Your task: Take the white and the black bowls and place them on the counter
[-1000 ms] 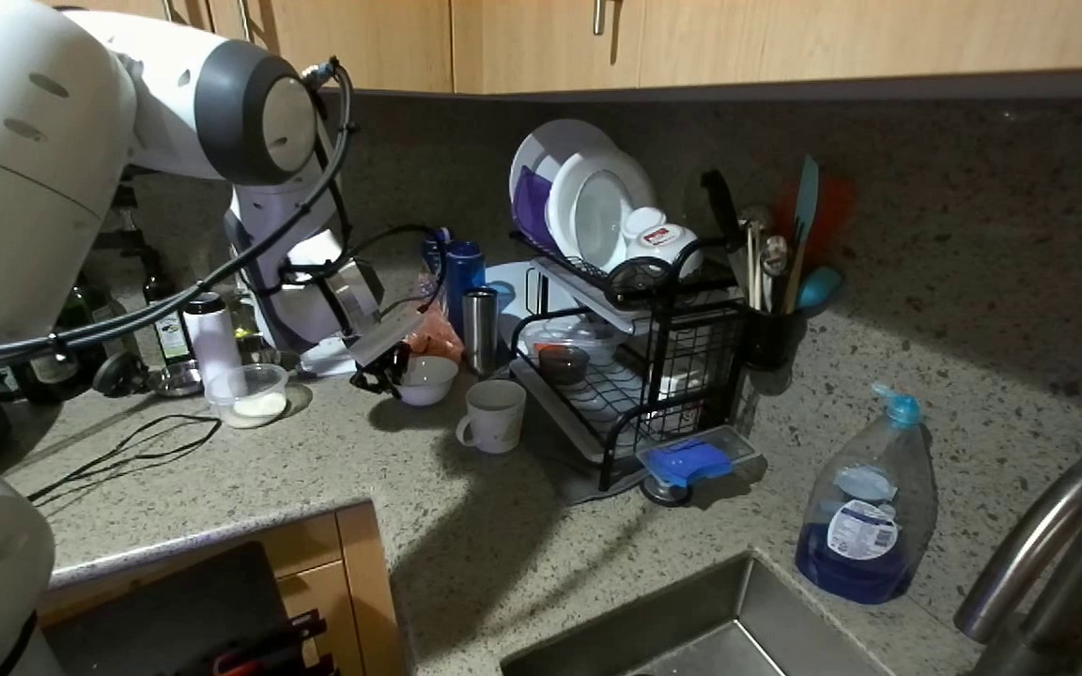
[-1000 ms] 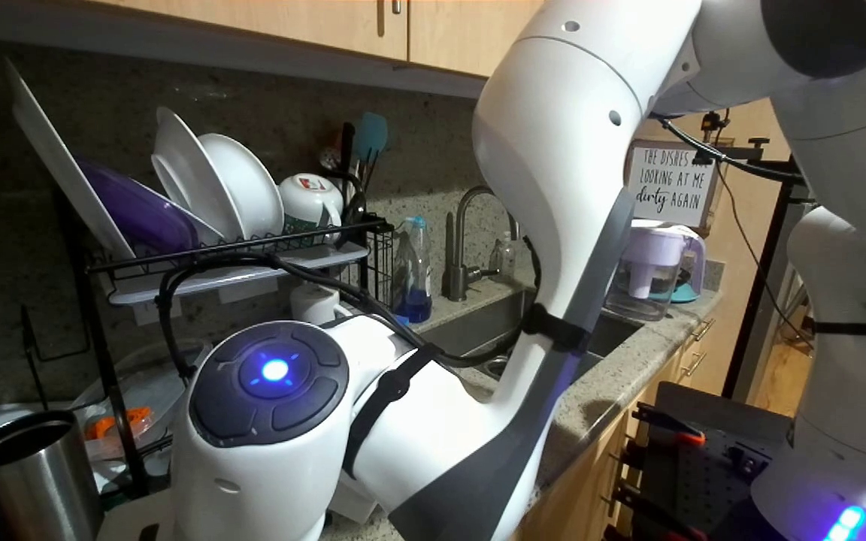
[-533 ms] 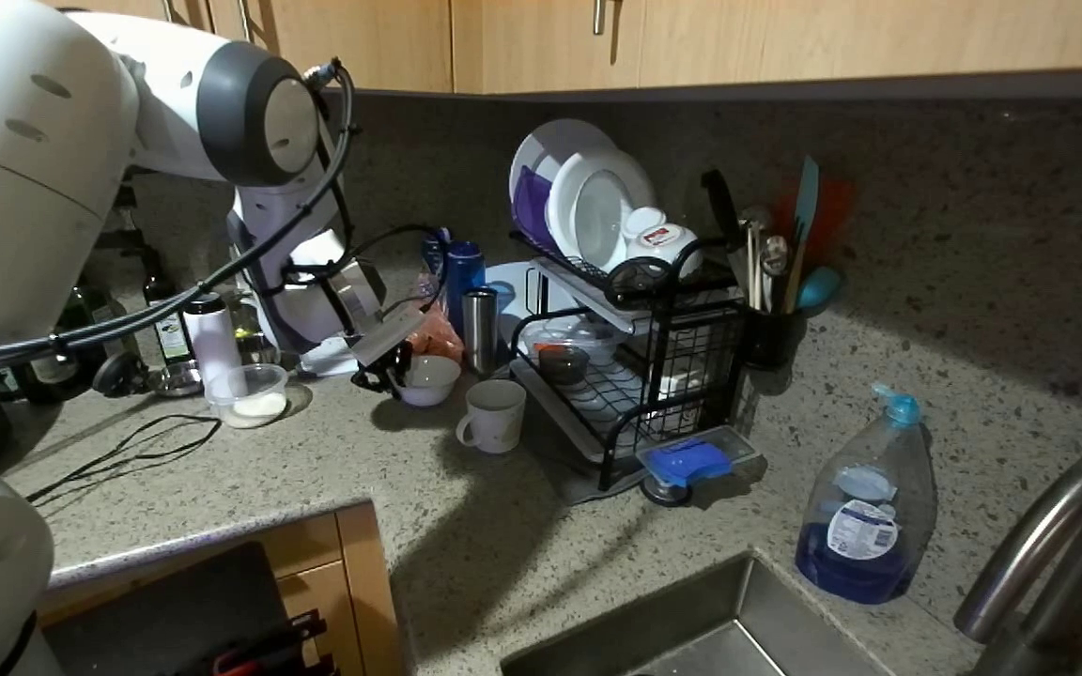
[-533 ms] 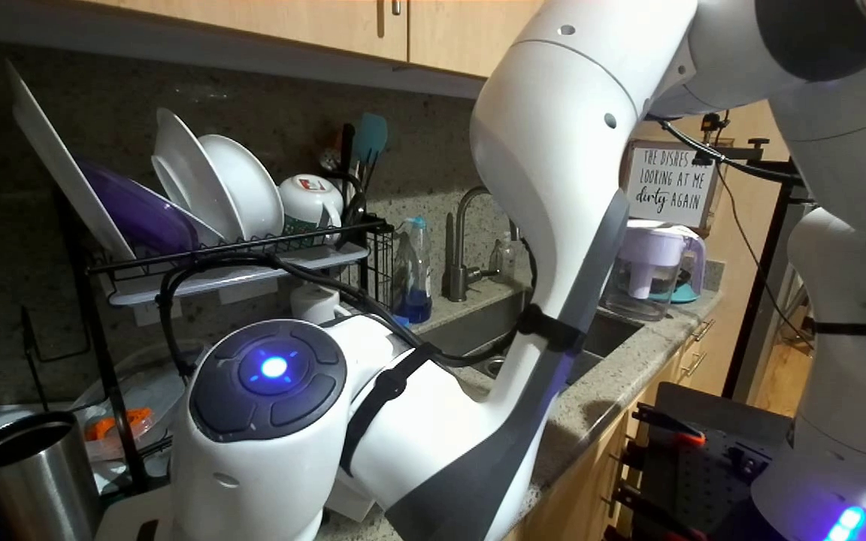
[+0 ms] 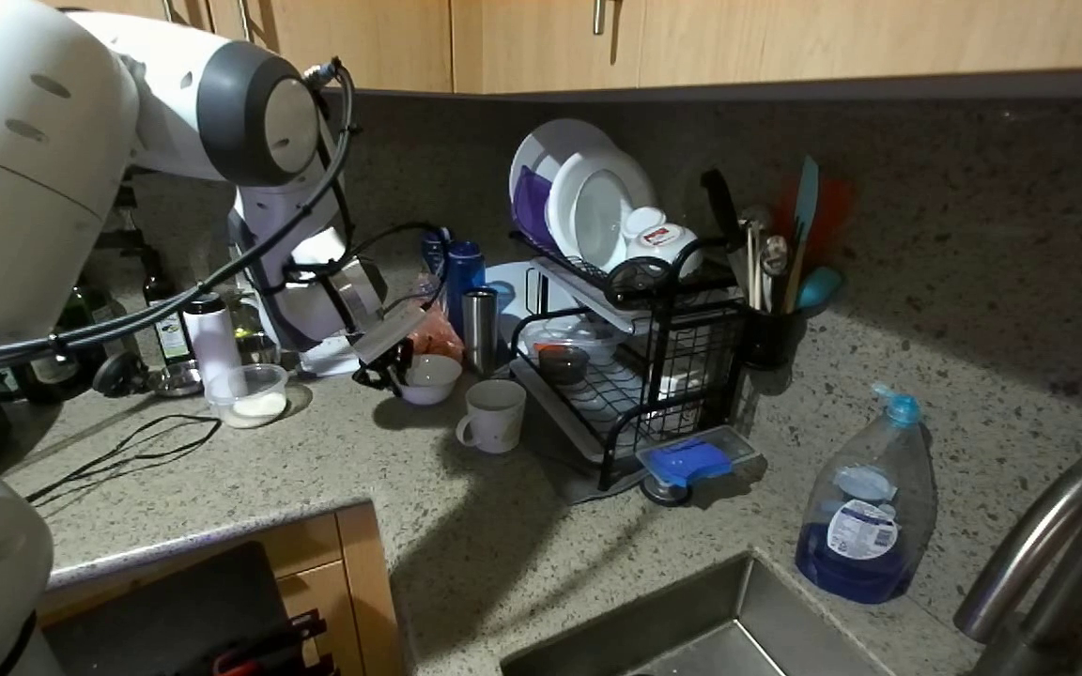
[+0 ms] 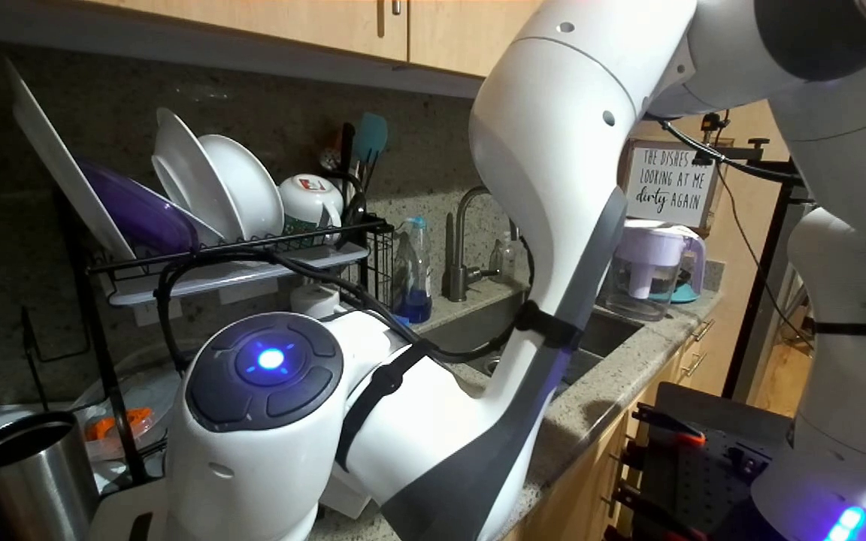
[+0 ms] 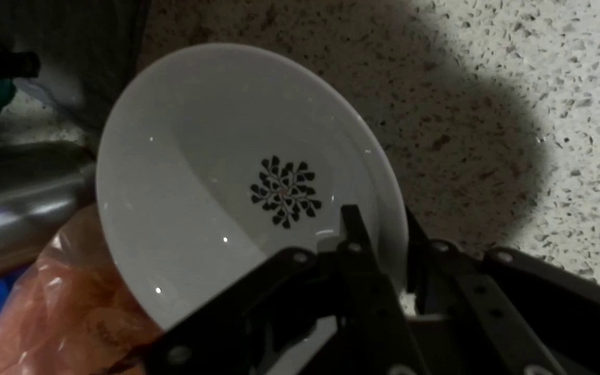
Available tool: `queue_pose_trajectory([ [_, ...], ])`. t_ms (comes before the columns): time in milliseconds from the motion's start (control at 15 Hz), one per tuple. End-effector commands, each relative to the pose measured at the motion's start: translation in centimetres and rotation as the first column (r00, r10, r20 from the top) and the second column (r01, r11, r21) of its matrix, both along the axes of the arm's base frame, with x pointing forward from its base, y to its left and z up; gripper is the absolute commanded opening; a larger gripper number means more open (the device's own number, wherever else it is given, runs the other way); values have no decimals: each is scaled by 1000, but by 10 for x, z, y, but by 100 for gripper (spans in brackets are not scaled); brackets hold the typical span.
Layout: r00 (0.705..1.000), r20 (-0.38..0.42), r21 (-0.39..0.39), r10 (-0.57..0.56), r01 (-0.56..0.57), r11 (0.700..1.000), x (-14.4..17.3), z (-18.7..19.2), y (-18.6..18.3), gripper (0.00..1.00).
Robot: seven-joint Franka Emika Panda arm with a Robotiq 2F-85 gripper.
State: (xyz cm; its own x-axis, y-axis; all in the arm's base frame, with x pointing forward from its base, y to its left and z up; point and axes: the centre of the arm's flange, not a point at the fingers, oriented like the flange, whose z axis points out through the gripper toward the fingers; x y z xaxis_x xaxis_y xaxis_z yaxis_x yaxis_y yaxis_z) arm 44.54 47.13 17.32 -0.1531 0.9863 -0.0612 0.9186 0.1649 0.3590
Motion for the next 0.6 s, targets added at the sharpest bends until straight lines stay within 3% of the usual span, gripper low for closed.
queue_pose_trajectory([
  [0, 1000, 28, 30, -2, 1, 1000, -3, 18, 0, 52],
  [400, 999, 37, 45, 12, -14, 999, -14, 42, 3, 98],
  [533, 999, 38, 63, 13, -15, 998, -15, 53, 2, 100],
])
